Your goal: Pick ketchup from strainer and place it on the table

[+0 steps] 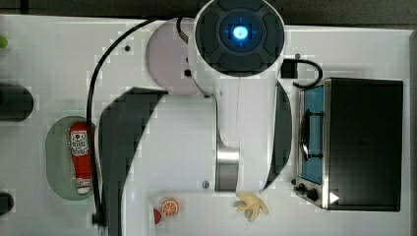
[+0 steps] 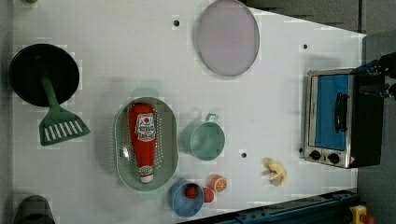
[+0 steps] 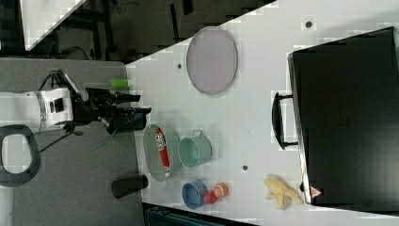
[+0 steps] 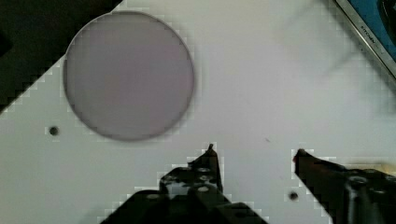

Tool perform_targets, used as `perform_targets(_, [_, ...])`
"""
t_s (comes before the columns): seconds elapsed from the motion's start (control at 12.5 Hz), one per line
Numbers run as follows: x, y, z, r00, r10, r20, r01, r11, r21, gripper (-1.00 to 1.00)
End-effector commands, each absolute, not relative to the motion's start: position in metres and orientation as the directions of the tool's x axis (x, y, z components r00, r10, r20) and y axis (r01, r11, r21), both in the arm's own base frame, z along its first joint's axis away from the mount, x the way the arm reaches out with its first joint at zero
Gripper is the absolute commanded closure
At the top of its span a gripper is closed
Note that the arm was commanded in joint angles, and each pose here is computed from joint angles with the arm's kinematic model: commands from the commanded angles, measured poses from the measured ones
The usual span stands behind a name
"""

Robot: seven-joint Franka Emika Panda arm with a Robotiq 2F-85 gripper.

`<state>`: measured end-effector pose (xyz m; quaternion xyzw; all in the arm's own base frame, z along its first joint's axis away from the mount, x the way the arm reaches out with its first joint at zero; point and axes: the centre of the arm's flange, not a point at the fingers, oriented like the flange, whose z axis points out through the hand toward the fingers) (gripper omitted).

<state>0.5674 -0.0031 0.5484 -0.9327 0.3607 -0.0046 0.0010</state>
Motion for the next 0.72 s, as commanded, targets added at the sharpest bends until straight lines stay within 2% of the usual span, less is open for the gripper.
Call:
perform_targets(0.08, [0.495, -0.026, 0.581, 0.667, -0.744, -0.038, -0.744, -0.668, 0.007, -0.58])
perform_targets(0.24, [0.497, -0.005, 0.579, 0.694, -0.719, -0.04, -0.719, -0.695, 0.01, -0.99])
perform_targets(0.48, [0.499, 0.066, 0.568, 0.783, -0.621, -0.042, -0.62, -0.784, 0.026, -1.0])
perform_targets(0.72, [0.495, 0.158, 0.551, 0.878, -0.478, -0.027, -0.477, -0.878, 0.028, -1.0])
